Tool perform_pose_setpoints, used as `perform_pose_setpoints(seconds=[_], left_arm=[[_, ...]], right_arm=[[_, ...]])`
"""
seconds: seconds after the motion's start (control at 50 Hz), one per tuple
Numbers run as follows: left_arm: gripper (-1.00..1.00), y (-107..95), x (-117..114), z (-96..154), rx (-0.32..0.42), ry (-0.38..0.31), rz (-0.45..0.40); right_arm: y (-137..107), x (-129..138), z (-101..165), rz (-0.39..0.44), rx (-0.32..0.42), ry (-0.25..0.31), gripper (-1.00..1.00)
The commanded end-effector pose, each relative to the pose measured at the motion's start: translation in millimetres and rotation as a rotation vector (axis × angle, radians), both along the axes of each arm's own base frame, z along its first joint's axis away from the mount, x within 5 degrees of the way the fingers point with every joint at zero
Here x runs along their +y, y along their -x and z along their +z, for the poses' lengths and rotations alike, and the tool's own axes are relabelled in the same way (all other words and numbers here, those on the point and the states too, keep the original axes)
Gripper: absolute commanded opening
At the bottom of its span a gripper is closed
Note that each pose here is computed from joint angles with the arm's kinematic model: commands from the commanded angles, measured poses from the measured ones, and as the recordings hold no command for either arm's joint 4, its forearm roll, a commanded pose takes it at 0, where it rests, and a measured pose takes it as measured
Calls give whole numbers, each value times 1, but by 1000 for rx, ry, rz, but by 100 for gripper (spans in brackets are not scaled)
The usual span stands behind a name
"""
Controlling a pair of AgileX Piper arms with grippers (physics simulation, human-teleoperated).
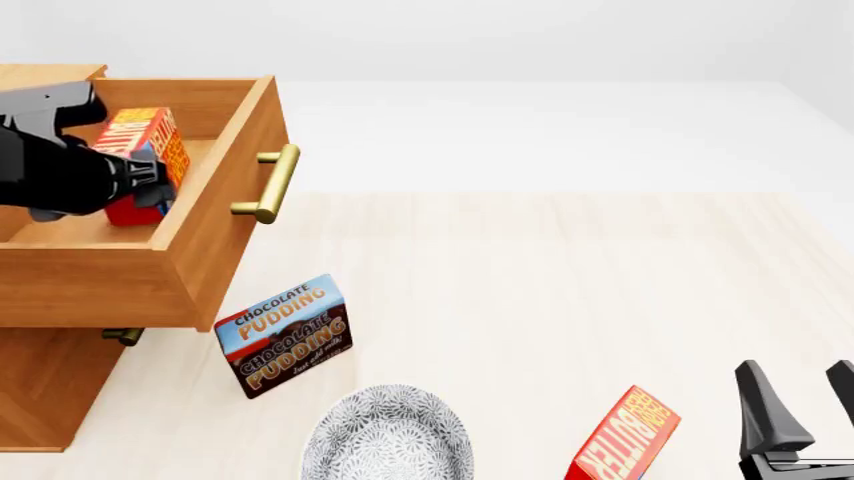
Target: Put the butter at the front in the top drawer of the cabinet and close it.
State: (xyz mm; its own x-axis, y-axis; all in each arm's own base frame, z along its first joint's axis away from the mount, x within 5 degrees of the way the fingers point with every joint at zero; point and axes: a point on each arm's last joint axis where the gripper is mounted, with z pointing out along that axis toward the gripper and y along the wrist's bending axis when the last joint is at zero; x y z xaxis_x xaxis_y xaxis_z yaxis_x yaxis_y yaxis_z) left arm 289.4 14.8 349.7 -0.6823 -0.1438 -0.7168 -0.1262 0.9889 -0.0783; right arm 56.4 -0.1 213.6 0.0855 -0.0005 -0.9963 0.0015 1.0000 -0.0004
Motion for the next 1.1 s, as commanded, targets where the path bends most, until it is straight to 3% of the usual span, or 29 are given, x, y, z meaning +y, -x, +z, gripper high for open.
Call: perform_pose_setpoints(seconds=[0.02,0.38,1.1], left_arm=[[100,8,1,12,-11,-15,-9],[100,21,-1,36,-35,-35,-29],[100,81,-13,92,-109,-93,-121]], right_arm=[[0,0,0,0,0,0,100],[0,0,0,0,0,0,100],[0,0,0,0,-1,0,100]])
